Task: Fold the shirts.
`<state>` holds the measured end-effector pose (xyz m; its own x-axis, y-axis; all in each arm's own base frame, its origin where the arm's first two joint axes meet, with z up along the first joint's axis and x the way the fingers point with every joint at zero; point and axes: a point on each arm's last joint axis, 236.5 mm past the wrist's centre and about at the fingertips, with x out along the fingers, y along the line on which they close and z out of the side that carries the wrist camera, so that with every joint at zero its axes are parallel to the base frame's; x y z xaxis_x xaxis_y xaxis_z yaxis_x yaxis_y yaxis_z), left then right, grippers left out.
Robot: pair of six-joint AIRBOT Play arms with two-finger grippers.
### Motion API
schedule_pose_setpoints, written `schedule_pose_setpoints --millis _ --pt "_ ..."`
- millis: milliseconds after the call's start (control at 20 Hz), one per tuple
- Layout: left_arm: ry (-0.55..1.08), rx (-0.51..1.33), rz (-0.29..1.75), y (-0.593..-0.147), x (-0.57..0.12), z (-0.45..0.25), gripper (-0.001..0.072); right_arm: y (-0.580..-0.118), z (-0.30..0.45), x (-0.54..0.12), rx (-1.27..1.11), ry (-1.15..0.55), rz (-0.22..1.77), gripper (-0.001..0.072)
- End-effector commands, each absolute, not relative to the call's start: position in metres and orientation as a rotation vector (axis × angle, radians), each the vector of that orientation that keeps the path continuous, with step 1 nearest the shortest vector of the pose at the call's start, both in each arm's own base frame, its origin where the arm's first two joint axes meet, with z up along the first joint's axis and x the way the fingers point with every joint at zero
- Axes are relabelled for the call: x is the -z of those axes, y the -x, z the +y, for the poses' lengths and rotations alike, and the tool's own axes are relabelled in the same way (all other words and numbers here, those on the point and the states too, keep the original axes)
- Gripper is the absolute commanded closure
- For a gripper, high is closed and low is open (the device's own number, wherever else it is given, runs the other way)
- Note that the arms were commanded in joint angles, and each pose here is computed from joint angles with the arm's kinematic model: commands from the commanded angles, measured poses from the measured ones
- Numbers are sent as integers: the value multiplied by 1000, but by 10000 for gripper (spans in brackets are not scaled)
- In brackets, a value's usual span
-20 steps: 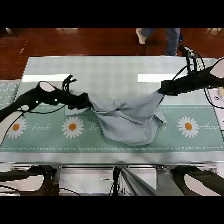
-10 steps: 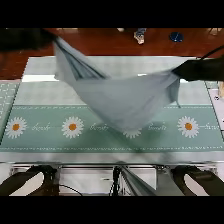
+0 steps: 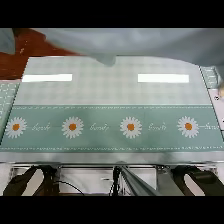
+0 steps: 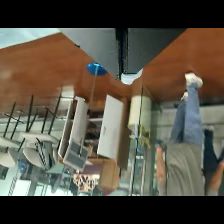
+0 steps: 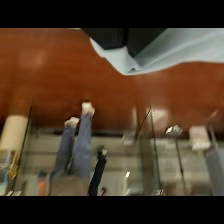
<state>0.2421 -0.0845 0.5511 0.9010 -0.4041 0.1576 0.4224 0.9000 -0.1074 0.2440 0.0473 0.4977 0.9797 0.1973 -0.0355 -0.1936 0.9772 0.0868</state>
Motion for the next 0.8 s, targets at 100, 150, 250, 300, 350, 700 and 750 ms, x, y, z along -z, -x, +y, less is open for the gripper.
schedule_pose_setpoints --millis 100,150,250,300,350,700,750 --pt "37 398 -167 -161 -556 -113 684 -173 55 -505 -245 -130 55 693" --pt "8 362 -164 -152 -552 -111 684 -163 54 -508 -245 -145 40 692" --pt "-40 279 -165 -136 -547 -102 684 -142 45 -514 -214 -199 0 693" --pt "-60 249 -164 -128 -544 -100 684 -135 40 -515 -195 -239 -6 693" --pt "-72 232 -154 -121 -540 -100 684 -128 37 -511 -181 -289 8 693" --pt "-21 183 417 -118 -411 -83 683 -139 31 -382 -86 -222 588 694" --pt "8 190 476 -130 -395 -78 683 -157 32 -368 -91 -179 652 693"
